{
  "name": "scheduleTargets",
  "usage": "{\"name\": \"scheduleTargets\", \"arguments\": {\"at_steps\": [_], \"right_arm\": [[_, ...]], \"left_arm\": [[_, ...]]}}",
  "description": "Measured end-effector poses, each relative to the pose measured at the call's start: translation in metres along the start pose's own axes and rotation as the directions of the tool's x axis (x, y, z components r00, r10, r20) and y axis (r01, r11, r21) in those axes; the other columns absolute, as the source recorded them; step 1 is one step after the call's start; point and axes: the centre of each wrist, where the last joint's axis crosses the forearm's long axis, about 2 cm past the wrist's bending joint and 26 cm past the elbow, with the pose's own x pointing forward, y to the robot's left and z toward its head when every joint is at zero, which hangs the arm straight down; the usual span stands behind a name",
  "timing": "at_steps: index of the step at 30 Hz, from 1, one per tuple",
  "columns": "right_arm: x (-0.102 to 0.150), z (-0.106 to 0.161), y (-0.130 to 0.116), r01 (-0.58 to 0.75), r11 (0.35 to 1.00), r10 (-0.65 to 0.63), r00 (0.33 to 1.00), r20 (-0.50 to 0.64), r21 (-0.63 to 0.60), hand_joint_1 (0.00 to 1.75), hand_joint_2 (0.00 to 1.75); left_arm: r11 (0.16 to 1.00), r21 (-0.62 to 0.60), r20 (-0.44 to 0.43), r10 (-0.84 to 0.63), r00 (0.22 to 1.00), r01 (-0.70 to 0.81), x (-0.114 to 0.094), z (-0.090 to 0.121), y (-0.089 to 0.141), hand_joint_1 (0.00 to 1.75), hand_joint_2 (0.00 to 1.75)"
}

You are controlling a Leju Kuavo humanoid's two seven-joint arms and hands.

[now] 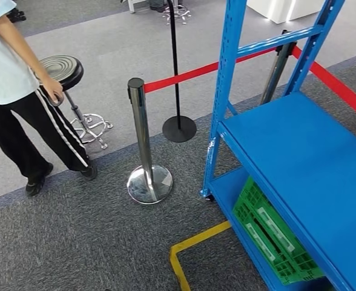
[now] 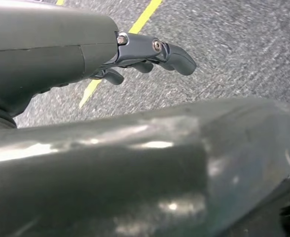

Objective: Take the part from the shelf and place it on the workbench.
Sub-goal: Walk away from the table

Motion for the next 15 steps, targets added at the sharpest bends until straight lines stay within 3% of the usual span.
{"name": "scheduleTargets", "arguments": {"at_steps": [15], "right_arm": [[0.0003,-0.0001,0.0001,0.000,1.000,0.000,1.000,-0.002,0.000,0.00,0.00]], "left_arm": [[1.000,-0.002,-0.001,-0.001,1.000,0.001,-0.0012,0.0007,-0.0009,0.00,0.00]]}}
